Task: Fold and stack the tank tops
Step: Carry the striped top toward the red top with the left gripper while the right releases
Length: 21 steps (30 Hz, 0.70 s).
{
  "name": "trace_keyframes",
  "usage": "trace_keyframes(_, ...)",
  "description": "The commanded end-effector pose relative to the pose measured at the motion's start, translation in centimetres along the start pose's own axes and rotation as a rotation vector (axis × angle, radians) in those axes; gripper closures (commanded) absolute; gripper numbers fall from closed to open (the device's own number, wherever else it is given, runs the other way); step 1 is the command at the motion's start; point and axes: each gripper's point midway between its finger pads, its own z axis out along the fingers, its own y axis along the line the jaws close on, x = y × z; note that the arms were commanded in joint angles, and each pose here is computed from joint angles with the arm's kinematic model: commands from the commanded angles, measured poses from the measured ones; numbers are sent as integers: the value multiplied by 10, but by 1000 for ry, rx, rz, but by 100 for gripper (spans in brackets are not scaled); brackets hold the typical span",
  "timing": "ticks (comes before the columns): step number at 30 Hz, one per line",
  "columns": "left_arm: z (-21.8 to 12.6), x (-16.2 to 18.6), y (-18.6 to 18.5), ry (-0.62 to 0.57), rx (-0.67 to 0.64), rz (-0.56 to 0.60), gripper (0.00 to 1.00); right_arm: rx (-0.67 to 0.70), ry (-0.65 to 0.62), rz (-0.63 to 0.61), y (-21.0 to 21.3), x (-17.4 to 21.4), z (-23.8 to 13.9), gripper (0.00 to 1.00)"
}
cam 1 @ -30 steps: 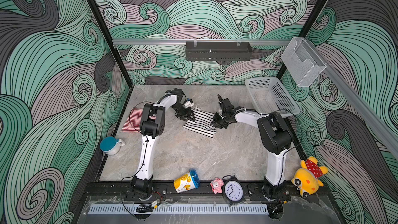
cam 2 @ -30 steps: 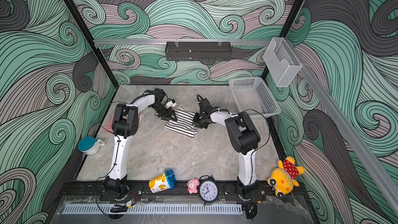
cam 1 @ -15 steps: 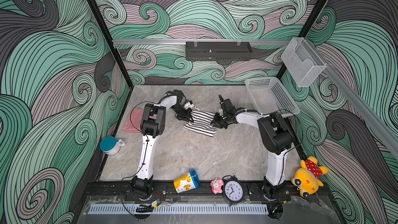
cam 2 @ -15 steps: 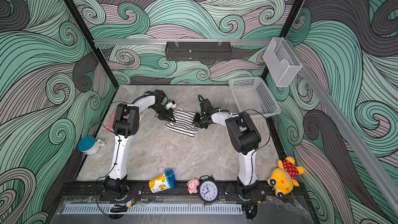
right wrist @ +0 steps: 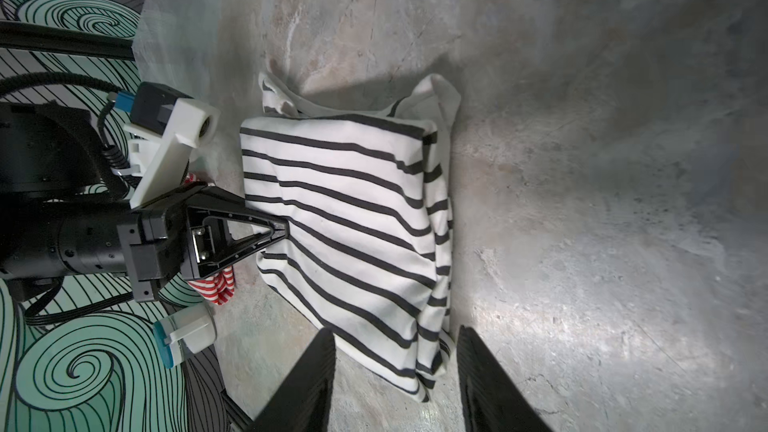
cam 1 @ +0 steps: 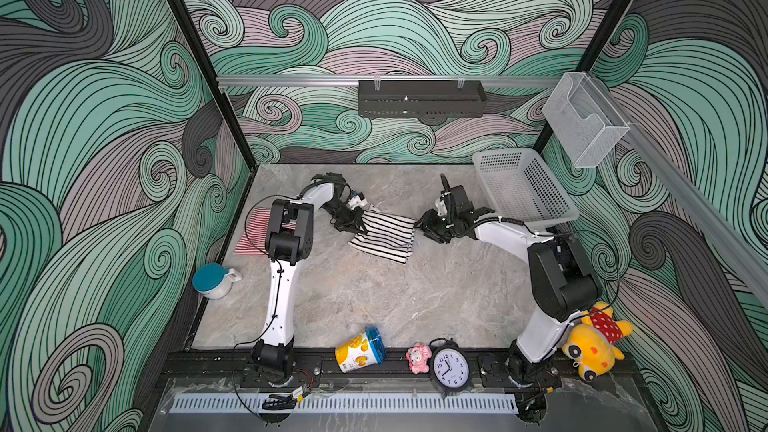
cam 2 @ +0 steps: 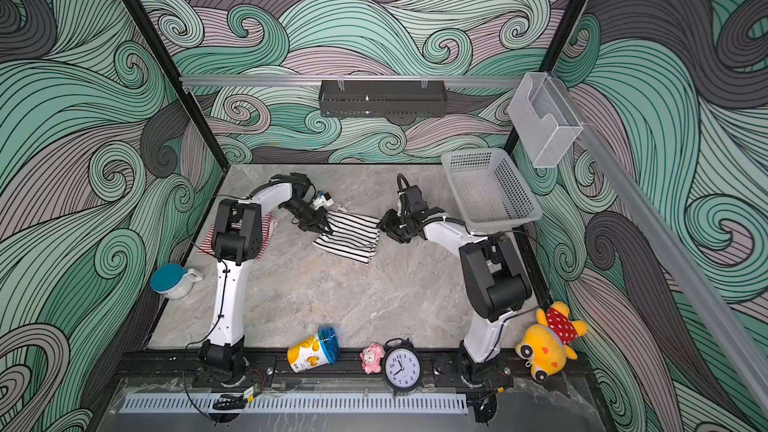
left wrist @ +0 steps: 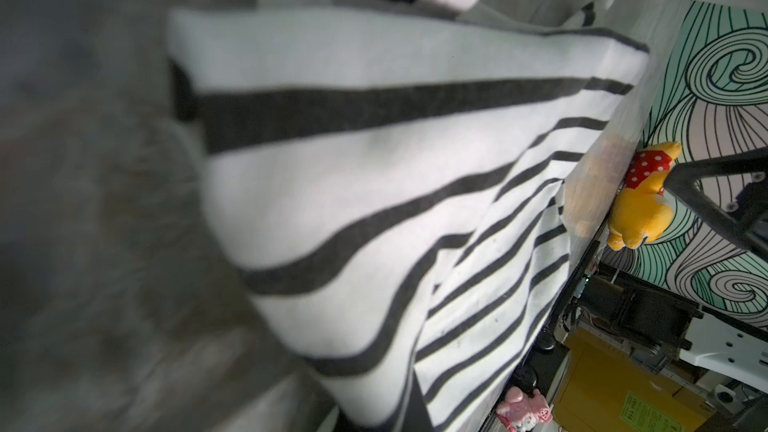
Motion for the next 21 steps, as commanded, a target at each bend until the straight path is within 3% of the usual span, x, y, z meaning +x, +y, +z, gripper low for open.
trace_keyframes(1,-36,6,-4,-27,-16,18,100,52,36,28,-21,11,10,51)
trace_keyframes(13,-101,33,33,-47,-133,10,100,33,71,73,-30,19,38,51)
trace_keyframes(21,-134,50,38,-53,-174,29,100,4,112,38,-9,26,58,51)
